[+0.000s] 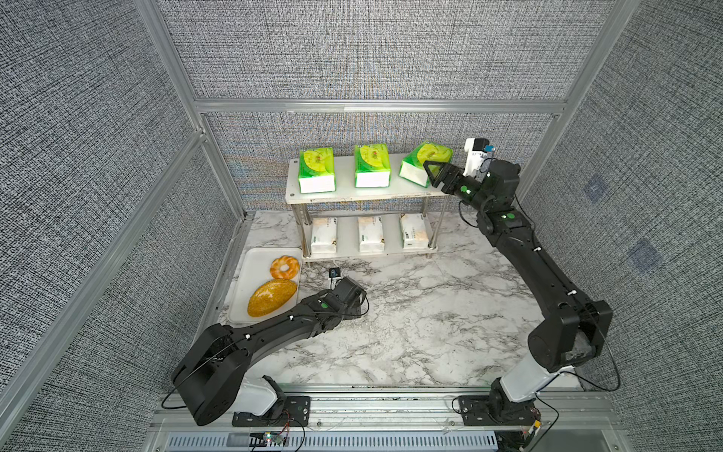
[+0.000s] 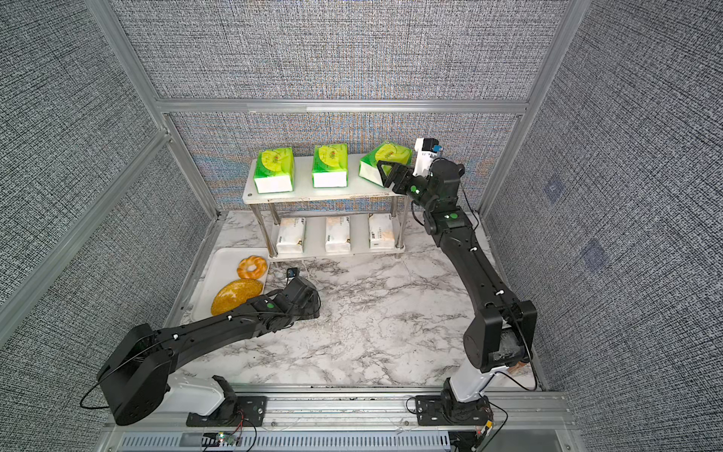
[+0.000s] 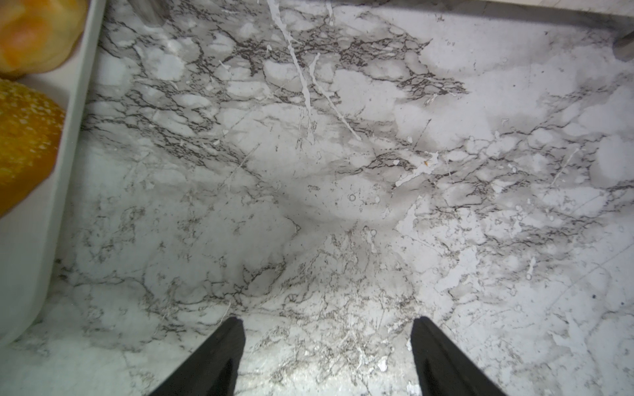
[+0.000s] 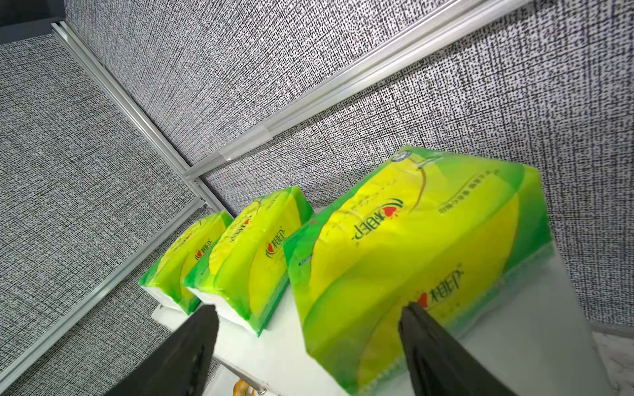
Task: Place the tissue boxes on the shelf by color
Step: Place a box of tissues on the shelf.
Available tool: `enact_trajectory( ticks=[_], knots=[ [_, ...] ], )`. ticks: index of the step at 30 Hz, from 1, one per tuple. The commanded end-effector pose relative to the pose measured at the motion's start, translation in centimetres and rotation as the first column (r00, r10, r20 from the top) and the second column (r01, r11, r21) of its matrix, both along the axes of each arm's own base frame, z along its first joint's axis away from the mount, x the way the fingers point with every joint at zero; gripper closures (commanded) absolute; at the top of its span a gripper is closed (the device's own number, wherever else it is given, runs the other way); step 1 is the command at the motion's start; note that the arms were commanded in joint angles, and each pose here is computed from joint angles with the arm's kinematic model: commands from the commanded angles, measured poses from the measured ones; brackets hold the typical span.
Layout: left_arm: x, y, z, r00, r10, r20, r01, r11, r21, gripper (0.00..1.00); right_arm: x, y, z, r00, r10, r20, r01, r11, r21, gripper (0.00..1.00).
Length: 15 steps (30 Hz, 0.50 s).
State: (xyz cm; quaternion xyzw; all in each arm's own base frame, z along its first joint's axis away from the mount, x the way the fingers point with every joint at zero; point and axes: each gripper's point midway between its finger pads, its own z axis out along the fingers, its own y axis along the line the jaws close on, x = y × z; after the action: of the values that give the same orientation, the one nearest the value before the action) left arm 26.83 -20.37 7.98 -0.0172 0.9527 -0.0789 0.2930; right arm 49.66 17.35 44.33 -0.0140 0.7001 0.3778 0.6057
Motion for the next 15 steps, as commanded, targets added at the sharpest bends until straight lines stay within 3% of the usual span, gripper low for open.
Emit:
enact_trajectory(
  ticks=[1, 7, 15],
  knots=[
    [0.4, -0.4, 0.2, 1.000, -0.016, 0.007, 0.016, 1.000, -0.003, 0.19, 0.5, -0.5, -0.8, 0.993, -0.107, -0.049, 0.106, 0.994, -0.031, 0.13],
    [0.4, -0.7, -0.1, 1.000, -0.024, 0.001, 0.024, 1.000, -0.005, 0.19, 1.9, -0.1, -2.1, 0.967, -0.245, -0.071, 0.239, 0.968, -0.080, 0.15],
    [0.4, -0.4, 0.0, 1.000, -0.025, 0.005, 0.025, 1.000, 0.008, 0.19, 3.2, -0.5, -2.9, 0.941, -0.324, -0.098, 0.318, 0.945, -0.069, 0.22]
  ],
)
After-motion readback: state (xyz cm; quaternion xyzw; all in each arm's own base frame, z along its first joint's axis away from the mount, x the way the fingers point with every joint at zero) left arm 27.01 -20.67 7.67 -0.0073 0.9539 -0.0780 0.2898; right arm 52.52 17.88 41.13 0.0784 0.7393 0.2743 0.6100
